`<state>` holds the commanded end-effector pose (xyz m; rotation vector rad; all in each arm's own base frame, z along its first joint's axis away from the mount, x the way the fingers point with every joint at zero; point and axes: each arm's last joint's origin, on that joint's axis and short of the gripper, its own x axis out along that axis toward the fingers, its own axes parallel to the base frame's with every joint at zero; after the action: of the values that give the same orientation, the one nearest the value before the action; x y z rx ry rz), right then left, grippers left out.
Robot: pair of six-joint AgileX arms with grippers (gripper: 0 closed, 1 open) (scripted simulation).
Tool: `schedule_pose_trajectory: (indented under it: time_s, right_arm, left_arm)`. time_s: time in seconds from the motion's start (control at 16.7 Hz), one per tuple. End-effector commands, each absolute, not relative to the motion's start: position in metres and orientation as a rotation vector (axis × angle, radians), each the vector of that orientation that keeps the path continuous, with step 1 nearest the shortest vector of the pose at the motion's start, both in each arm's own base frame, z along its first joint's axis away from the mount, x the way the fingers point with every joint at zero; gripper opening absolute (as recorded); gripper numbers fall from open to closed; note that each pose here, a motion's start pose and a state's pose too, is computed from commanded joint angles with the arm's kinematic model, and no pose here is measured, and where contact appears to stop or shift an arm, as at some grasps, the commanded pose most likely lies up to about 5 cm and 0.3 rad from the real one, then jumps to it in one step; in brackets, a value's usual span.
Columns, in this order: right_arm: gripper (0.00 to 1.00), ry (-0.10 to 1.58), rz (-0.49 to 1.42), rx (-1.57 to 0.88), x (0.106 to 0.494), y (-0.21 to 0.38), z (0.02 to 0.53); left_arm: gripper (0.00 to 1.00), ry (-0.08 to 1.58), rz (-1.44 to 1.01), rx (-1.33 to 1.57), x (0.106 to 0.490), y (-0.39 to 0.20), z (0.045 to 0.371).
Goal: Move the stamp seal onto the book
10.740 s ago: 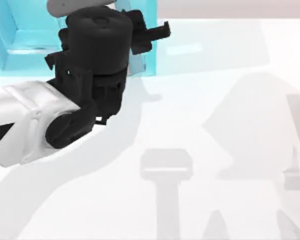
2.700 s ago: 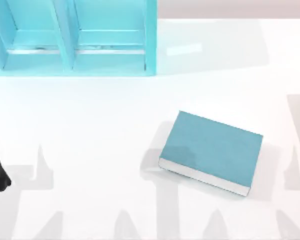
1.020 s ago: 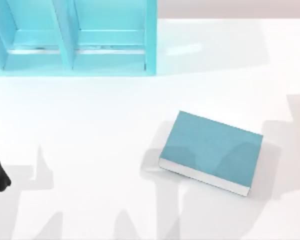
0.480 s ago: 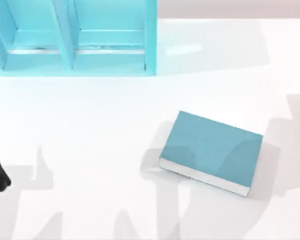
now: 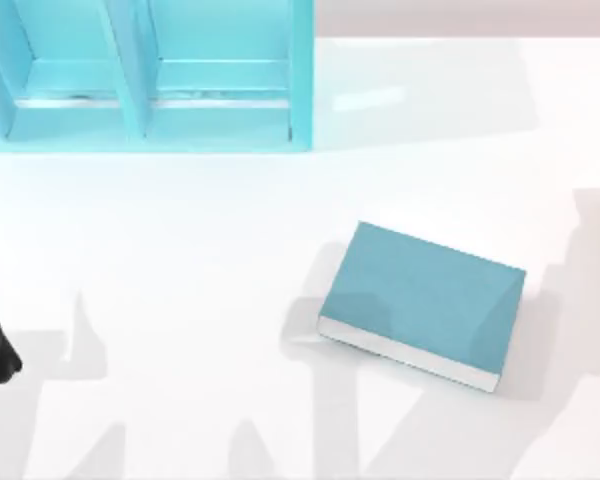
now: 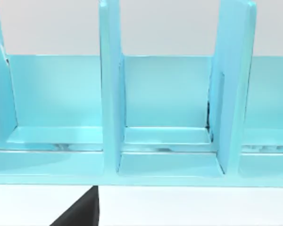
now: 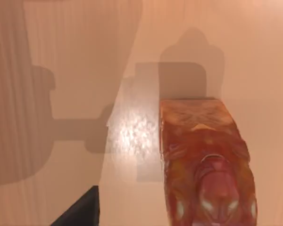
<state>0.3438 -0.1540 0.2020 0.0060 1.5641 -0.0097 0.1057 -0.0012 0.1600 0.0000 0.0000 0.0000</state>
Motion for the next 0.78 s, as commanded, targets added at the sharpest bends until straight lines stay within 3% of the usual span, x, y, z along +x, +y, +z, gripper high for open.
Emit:
schedule_pose_trajectory:
  time_s: [0.42, 0.72, 0.78]
  right_arm:
    - [1.0, 1.562, -0.01, 0.006, 0.338, -0.147, 0.138]
    - [1.0, 1.566, -0.009, 0.007, 0.336, -0.147, 0.132]
    - [0.92, 1.566, -0.009, 0.007, 0.336, -0.147, 0.132]
  left_arm:
    - [1.0, 0.0, 0.0, 0.0, 0.106, -0.001, 0.16]
    - [1.0, 0.0, 0.0, 0.0, 0.106, -0.001, 0.16]
    - [1.0, 0.0, 0.0, 0.0, 0.106, -0.001, 0.16]
